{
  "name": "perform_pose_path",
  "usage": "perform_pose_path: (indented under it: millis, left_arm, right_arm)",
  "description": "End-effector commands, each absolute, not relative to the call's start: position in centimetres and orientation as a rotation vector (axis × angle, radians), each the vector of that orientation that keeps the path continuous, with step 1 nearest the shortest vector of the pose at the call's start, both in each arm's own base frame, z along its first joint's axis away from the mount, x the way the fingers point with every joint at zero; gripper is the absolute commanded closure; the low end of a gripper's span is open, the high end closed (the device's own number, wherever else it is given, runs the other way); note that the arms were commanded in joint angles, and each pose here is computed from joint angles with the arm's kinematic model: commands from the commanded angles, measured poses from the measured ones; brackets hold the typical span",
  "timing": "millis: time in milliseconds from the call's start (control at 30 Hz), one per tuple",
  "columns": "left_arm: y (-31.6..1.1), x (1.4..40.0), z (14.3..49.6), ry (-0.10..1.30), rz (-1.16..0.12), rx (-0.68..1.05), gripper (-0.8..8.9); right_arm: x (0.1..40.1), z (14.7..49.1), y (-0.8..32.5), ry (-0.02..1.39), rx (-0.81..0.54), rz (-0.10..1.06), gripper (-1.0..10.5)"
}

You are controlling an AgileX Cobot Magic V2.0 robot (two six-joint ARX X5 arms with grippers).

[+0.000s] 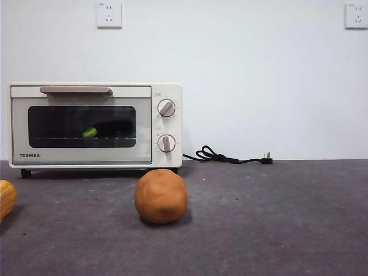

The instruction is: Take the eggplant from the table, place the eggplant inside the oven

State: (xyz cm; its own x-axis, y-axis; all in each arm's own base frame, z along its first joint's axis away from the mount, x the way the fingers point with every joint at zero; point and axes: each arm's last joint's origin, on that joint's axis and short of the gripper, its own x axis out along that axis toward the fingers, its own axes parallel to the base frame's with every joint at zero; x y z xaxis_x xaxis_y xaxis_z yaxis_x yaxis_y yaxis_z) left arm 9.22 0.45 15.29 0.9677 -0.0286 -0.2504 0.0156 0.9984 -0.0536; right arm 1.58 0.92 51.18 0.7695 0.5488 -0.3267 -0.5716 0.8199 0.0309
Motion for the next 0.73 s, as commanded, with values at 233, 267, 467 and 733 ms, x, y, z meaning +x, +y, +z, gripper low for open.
perform_pose_path:
  millis: [233,267,467,733]
  left_arm:
    - [0.4,9.3,15.1,0.256,-0.027,-0.059,8.17]
    - [0.4,9.3,15.1,0.256,-0.027,-0.059,8.17]
    - [0.4,9.3,15.1,0.256,-0.027,-0.059,8.18]
    - [0.4,9.3,15.1,0.256,-0.027,-0.059,8.18]
  right_arm:
    - [1.6,50.9,0.9,0.358,-0.086,0.607,9.5]
    - [1.6,50.9,0.9,0.349,-0.109,0.606,9.5]
    - [1.7,50.8,0.5,0.337,-0.13,0.459,9.5]
    - [-0.2,49.6,-0.3,0.343,-0.085,0.142,9.5]
